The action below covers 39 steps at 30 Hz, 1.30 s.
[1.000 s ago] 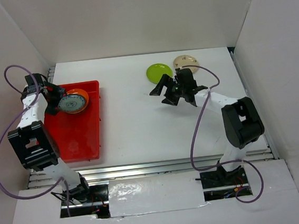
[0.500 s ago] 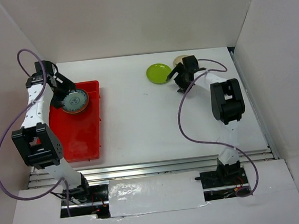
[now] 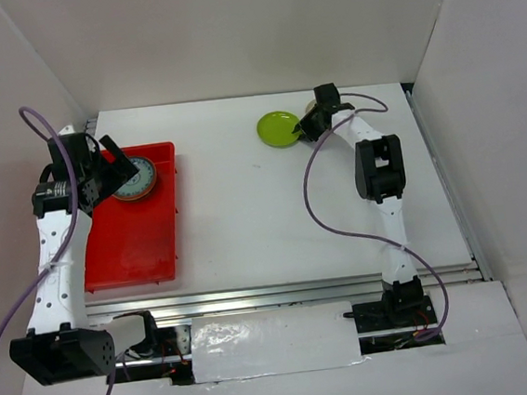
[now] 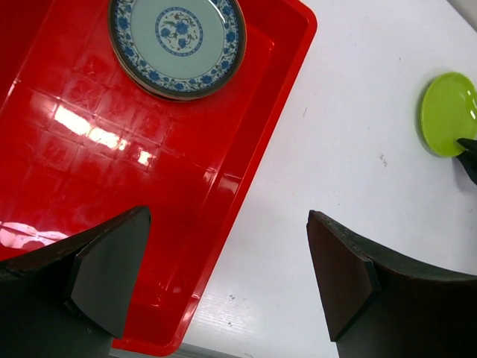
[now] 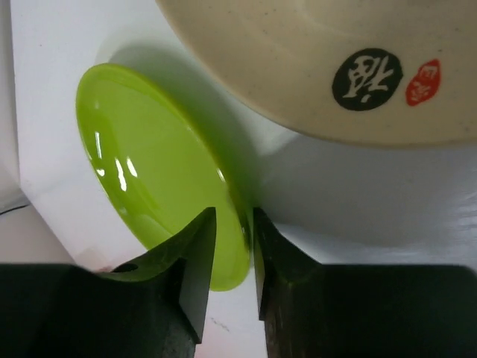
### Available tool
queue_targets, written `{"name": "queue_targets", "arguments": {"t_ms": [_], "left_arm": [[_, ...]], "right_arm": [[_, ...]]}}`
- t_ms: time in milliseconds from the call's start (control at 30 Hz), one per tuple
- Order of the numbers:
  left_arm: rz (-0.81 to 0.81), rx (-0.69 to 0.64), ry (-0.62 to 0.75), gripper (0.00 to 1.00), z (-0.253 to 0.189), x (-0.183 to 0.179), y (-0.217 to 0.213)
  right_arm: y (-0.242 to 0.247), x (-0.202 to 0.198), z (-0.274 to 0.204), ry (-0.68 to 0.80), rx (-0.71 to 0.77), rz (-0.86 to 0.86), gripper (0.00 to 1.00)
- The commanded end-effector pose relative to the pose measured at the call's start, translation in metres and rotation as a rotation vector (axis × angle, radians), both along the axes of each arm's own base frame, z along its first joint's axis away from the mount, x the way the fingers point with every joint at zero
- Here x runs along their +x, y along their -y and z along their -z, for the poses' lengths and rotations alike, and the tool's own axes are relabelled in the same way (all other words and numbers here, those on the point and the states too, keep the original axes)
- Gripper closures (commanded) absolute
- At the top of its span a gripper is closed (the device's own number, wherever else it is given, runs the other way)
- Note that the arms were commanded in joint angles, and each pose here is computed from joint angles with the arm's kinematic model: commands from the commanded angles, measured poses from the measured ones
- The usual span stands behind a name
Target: Place the plates into the plastic bin on the countertop
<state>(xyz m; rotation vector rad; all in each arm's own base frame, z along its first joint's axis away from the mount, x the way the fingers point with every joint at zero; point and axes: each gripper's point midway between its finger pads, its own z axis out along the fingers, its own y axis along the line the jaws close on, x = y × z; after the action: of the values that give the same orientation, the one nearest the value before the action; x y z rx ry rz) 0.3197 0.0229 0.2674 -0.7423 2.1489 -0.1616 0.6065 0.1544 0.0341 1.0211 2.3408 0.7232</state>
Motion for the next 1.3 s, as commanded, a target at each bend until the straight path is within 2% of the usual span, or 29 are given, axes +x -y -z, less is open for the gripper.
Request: {"name": "queue_targets", "arguments": {"t_ms": [0,33,67,133,233,300,333,400,433,500,567,767,833,867,900,967,1000,1067,1133,1167,1200,1233,1267], "left_arm": [[0.062,-0.002,-0.025,0.01,0.015,0.010,0.006],[0.071,-0.010,-0.030,0.01,0.019,0.013,0.008],[0.082,-0.017,-0.032,0.01,0.022,0.013,0.010],[0.150,-0.066,-0.033,0.01,0.028,0.013,0.025],[0.316,-0.144,0.044,0.01,0.020,0.022,0.064],[0.419,-0.178,0.085,0.01,0.010,0.031,0.091],[0.514,-0.224,0.084,0.01,0.007,0.035,0.117],[0.618,-0.267,0.115,0.01,-0.004,0.042,0.151],[0.638,-0.289,0.081,0.01,0.006,0.049,0.161],[0.695,-0.322,0.070,0.01,0.008,0.054,0.185],[0.738,-0.363,0.040,0.01,0.016,0.057,0.202],[0.726,-0.364,-0.001,0.02,0.032,0.066,0.210],[0.725,-0.359,0.006,0.11,0.031,0.067,0.210],[0.723,-0.357,0.012,0.18,0.029,0.068,0.210],[0.726,-0.354,0.018,0.40,0.028,0.068,0.210],[0.719,-0.353,0.026,0.66,0.026,0.070,0.210],[0.724,-0.355,0.030,0.90,0.025,0.071,0.210],[0.726,-0.354,0.033,0.91,0.023,0.072,0.210],[0.723,-0.357,0.021,0.89,0.025,0.072,0.210],[0.726,-0.354,0.021,0.91,0.025,0.073,0.211],[0.728,-0.352,0.026,1.00,0.024,0.073,0.211],[0.705,-0.339,0.027,1.00,0.022,0.074,0.205],[0.677,-0.322,0.032,1.00,0.021,0.076,0.199]], "right_arm": [[-0.001,-0.005,0.007,-0.054,0.008,0.011,0.68],[0.000,-0.005,0.006,-0.053,0.016,0.016,0.78],[0.000,-0.007,0.003,-0.048,0.025,0.020,1.00],[-0.004,-0.013,-0.007,-0.023,0.026,0.007,1.00],[-0.012,-0.049,-0.071,0.118,-0.127,-0.017,1.00],[-0.007,-0.070,-0.095,0.184,-0.287,-0.007,1.00],[-0.023,-0.097,-0.117,0.228,-0.325,-0.050,1.00],[-0.027,-0.121,-0.131,0.264,-0.411,-0.080,1.00],[-0.041,-0.144,-0.143,0.295,-0.397,-0.128,1.00],[-0.058,-0.166,-0.152,0.343,-0.351,-0.222,1.00],[-0.090,-0.195,-0.161,0.403,-0.201,-0.383,1.00],[-0.131,-0.244,-0.191,0.519,0.074,-0.621,1.00],[-0.139,-0.254,-0.199,0.531,0.145,-0.678,1.00],[-0.141,-0.257,-0.198,0.525,0.163,-0.698,1.00],[-0.146,-0.257,-0.202,0.542,0.186,-0.719,1.00],[-0.154,-0.266,-0.206,0.538,0.256,-0.770,1.00],[-0.157,-0.266,-0.208,0.550,0.292,-0.775,1.00],[-0.160,-0.271,-0.211,0.552,0.335,-0.805,1.00],[-0.162,-0.269,-0.216,0.564,0.353,-0.808,1.00],[-0.162,-0.269,-0.217,0.564,0.362,-0.815,1.00],[-0.163,-0.267,-0.218,0.565,0.361,-0.816,0.98],[-0.161,-0.264,-0.216,0.560,0.351,-0.805,0.55],[-0.158,-0.260,-0.212,0.534,0.335,-0.783,0.32]]}}
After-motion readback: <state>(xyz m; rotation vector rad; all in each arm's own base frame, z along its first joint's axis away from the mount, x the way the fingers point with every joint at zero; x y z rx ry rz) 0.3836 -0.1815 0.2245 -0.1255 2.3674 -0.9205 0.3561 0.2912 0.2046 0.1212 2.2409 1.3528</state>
